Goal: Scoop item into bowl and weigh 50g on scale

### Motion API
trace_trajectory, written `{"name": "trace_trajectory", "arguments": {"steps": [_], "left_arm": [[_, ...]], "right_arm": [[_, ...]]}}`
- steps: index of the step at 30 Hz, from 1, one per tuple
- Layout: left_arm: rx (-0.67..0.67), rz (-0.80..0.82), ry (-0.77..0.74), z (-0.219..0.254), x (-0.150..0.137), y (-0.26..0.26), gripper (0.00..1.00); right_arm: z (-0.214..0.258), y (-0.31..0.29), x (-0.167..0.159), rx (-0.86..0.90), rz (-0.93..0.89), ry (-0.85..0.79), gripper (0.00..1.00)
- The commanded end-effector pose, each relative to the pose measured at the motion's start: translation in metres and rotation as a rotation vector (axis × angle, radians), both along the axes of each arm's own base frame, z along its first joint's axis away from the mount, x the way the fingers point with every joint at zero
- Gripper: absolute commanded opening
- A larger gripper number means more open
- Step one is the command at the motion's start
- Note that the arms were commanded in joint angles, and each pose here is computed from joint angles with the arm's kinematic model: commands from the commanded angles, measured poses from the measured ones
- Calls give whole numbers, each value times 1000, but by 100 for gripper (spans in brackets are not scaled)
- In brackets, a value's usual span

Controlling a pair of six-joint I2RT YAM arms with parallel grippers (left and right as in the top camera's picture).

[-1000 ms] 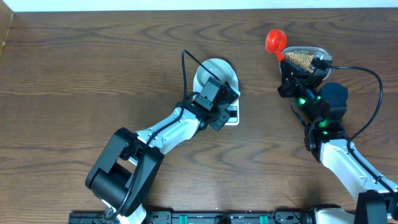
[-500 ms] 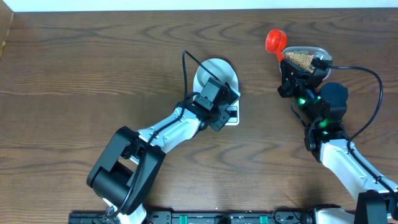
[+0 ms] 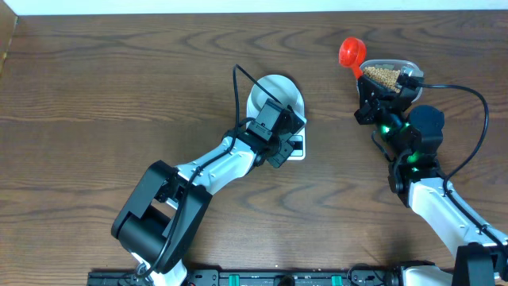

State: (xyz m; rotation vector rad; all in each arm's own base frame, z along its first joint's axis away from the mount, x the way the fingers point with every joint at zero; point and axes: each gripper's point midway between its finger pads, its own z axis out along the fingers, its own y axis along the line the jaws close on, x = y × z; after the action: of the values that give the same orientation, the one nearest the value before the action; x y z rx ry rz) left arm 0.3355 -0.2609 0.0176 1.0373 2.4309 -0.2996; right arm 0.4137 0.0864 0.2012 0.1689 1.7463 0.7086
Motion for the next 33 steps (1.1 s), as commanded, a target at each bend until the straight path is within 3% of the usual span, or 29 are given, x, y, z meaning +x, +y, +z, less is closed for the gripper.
{"name": "trace_trajectory", "arguments": {"steps": [1,13,23,33], "left_arm": [[18,-60,62,-24,-12,-2,7],[12,-51,62,-19,-11,0,7],[-95,-35,-147,86,0,-1,7],[-23,98,-238,109,21,41,7]], "right_arm": [[7,-3,4,-20,-13,-23,1],[7,-3,4,-20,-13,-24,1],[8,-11,7,-26,-62,-28,1],[10,-15,8,-27,-85,-35,1]]}}
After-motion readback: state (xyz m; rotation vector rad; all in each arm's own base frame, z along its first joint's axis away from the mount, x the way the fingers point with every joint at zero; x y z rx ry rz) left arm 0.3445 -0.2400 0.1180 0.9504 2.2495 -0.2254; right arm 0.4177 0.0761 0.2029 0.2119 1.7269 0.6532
